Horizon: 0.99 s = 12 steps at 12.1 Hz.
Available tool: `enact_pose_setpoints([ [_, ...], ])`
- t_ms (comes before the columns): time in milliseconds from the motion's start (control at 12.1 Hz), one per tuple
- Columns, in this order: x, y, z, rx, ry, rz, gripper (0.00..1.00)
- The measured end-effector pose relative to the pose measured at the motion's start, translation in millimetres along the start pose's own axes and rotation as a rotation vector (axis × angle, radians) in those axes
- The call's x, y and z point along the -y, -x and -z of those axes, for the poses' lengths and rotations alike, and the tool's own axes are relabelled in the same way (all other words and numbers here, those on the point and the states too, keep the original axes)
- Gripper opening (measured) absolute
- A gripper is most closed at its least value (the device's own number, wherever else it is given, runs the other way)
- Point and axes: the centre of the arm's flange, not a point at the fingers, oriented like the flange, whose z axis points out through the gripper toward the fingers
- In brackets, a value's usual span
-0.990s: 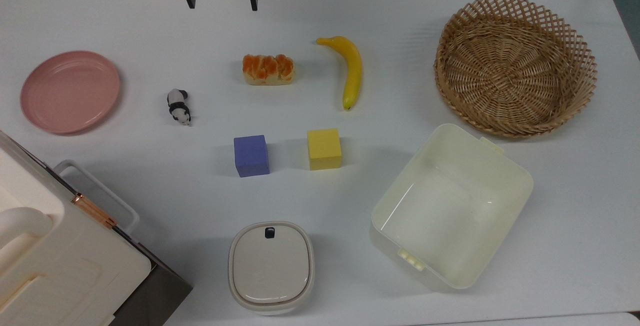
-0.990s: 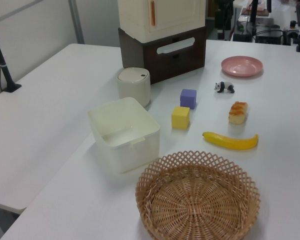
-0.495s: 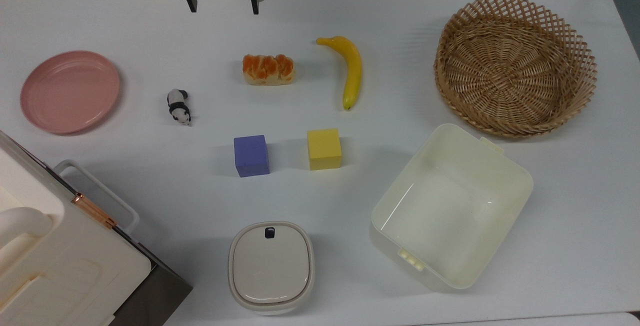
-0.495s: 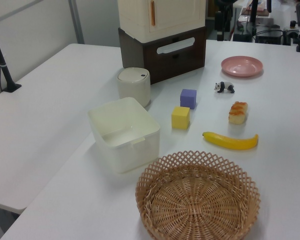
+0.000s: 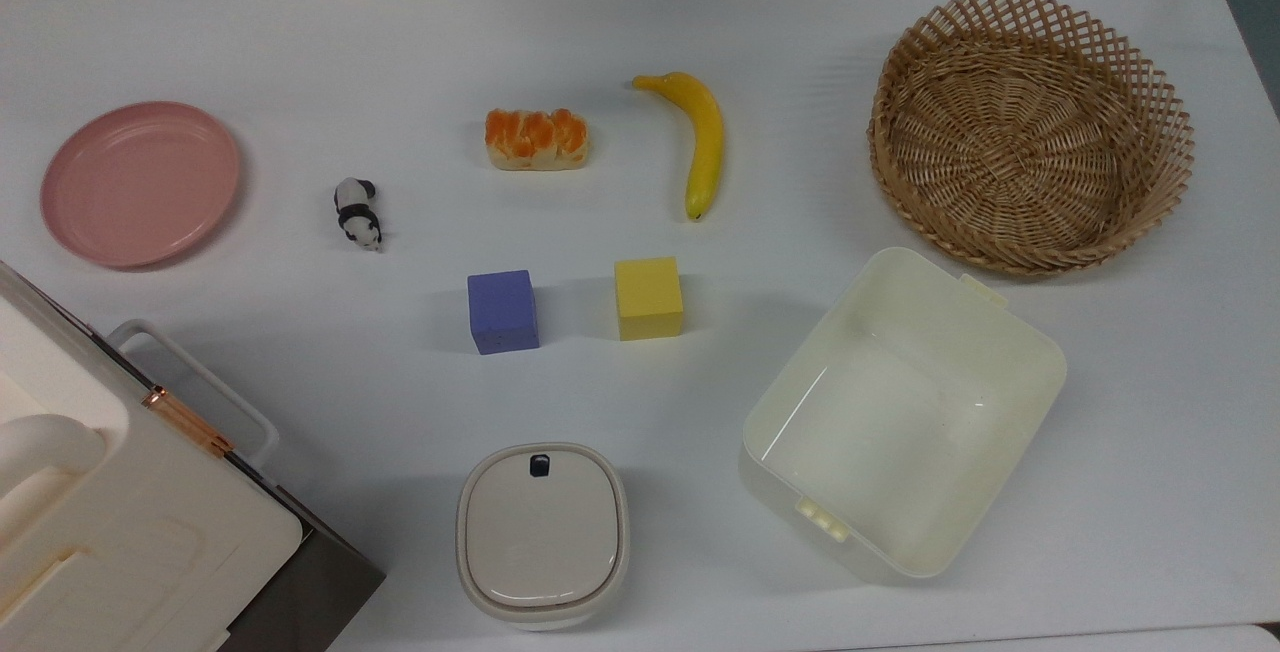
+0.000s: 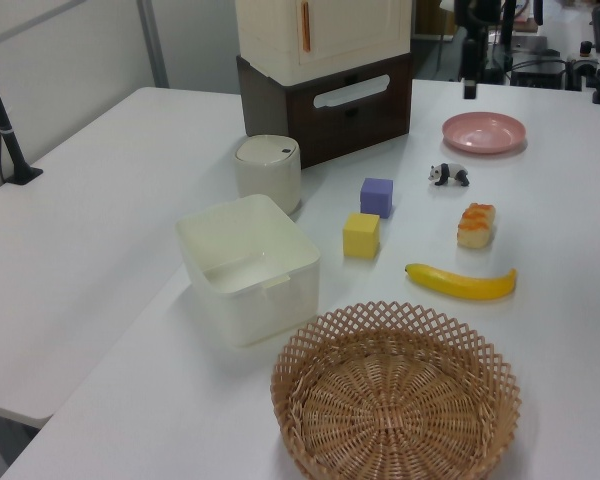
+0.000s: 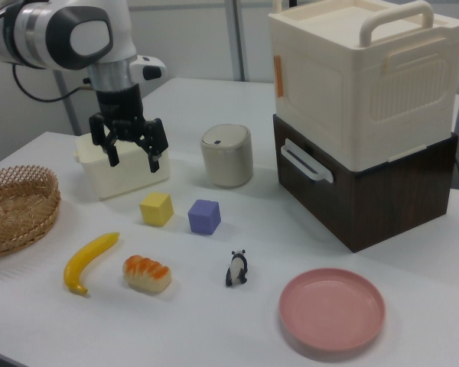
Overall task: Put the bread in the basket
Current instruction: 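Move the gripper over the glazed bread roll and lower it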
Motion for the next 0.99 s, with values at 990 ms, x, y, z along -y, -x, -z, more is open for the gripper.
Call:
enact_pose_setpoints([
  [990,39,7,-145,0.05,0.119,0.963,1.0],
])
